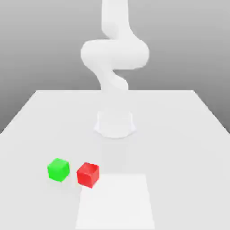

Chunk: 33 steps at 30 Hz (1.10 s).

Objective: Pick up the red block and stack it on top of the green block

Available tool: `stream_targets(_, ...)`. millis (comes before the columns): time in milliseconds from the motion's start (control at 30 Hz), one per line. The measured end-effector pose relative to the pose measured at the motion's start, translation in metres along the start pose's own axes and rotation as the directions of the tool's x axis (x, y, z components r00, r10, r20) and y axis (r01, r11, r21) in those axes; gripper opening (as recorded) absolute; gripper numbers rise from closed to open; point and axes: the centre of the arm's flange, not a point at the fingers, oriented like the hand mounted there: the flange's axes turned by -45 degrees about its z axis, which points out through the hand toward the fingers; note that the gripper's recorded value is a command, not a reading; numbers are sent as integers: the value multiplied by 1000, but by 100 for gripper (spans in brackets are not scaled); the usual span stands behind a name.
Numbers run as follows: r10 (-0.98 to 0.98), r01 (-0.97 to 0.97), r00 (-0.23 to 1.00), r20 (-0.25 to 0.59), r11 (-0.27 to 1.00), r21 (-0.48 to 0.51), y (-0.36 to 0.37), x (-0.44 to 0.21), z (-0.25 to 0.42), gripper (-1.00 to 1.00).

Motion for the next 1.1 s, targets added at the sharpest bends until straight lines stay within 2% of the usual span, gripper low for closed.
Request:
stream_targets(300,174,-149,933,316,984,-102,47,-114,198,0)
stream_targets(567,357,-262,740,570,934,-244,82,-298,305,0)
stream_targets(633,380,-274,709,595,925,-264,86,-330,324,0)
stream_targets(800,385,-275,699,603,923,-270,87,-366,357,0)
stream_targets(833,385,-275,699,603,923,-270,87,-370,360,-100)
stream_targets(1100,385,-276,699,603,923,-270,87,-365,355,-100)
